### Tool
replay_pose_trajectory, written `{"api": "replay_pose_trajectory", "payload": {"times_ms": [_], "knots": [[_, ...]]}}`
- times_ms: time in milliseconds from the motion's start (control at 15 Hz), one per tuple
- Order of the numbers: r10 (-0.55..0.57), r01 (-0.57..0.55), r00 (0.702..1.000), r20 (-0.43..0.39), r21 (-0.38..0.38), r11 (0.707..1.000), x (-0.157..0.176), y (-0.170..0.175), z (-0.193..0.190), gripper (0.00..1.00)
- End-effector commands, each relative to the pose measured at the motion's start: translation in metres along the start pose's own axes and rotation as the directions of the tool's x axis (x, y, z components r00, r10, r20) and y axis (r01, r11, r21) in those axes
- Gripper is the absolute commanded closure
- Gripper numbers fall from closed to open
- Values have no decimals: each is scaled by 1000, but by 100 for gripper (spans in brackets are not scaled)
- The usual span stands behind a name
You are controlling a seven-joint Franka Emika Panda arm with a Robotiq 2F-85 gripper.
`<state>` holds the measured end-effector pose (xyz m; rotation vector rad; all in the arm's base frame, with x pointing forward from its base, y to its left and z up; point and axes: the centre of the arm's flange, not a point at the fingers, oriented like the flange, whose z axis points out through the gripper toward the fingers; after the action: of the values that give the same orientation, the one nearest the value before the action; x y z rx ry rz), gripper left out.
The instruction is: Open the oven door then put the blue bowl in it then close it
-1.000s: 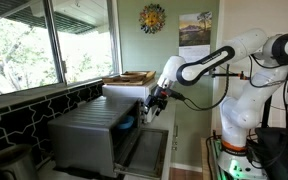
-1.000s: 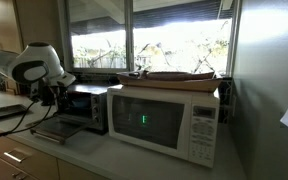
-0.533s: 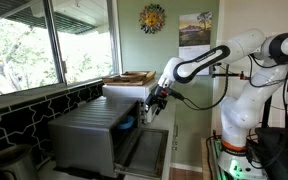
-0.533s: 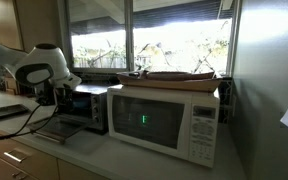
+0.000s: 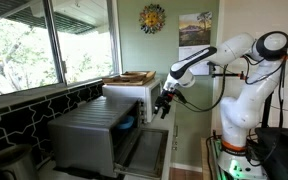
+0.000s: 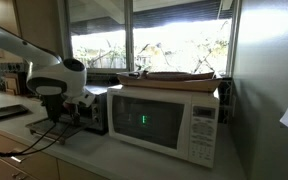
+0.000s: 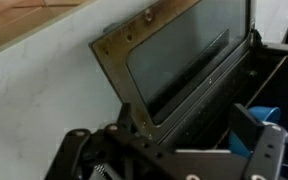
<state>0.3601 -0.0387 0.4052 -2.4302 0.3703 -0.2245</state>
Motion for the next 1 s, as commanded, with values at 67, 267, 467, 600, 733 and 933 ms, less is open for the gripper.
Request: {"api": "replay_pose_trajectory", "payload": {"times_ms": [67, 267, 467, 600, 733, 933], "knots": [[-53, 35, 986, 159, 114, 993, 6, 38, 26, 0], [-57, 25, 976, 211, 148, 989, 4, 56, 39, 0], [-44, 8, 968, 248, 145, 989, 4, 74, 42, 0], [-28, -9, 964, 265, 138, 990, 4, 83, 48, 0], [-6, -33, 962, 273, 138, 990, 4, 87, 55, 0], [51, -103, 957, 285, 170, 980, 6, 87, 68, 0]]}}
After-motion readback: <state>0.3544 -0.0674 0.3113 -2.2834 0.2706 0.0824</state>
